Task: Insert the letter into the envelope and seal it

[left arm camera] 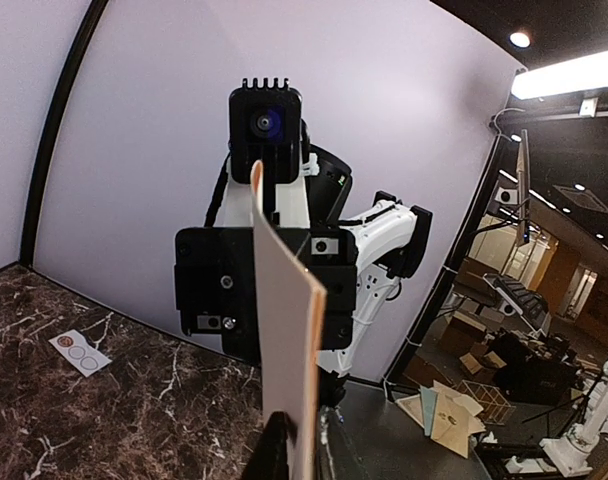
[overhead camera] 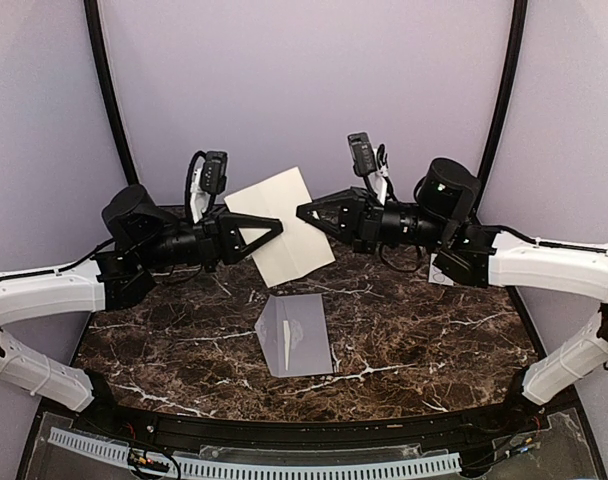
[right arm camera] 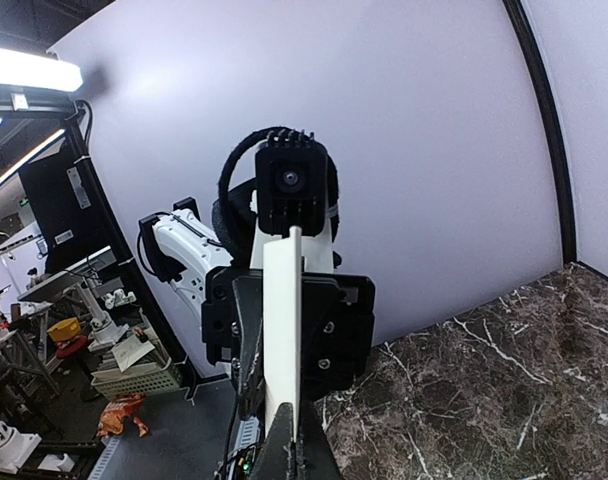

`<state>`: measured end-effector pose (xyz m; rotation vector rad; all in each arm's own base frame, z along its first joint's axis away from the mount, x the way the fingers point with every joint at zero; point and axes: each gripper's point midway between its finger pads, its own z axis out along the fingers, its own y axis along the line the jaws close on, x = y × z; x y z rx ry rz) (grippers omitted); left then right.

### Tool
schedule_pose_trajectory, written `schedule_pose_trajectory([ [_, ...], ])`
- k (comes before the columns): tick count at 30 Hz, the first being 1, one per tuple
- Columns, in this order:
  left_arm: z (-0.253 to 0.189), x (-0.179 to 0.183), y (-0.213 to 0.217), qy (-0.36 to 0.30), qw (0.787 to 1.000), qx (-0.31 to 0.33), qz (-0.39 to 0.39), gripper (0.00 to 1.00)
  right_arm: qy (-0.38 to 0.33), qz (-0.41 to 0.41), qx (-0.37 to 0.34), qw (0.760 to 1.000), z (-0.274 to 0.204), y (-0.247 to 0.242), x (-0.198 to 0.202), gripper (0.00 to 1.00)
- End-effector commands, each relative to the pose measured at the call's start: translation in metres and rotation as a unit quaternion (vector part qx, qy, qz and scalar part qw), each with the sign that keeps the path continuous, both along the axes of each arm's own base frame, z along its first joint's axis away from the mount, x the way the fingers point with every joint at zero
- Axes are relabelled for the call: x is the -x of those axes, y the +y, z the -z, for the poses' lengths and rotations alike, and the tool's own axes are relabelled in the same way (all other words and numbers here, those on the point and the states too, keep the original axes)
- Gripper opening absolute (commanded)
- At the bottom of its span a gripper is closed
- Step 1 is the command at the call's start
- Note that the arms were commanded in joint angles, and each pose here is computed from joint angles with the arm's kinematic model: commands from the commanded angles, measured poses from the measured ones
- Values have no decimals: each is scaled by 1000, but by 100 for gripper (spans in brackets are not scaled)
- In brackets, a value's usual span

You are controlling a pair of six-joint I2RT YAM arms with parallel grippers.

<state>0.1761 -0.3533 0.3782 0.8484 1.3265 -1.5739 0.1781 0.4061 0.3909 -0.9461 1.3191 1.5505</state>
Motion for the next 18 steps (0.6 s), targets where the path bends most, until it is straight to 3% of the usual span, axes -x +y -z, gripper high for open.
schedule_pose_trajectory([
  [1, -10, -1, 8, -7, 1000, 17, -25, 8, -7, 30, -17, 999, -8, -3, -4, 0],
  [8, 8, -19, 6, 18, 997, -13, -68, 0, 1, 102, 14, 995, 3, -11, -25, 0],
  [18, 31, -53, 13, 45, 983, -66, -168, 0, 5, 60, 39, 997, 15, -8, -11, 0],
])
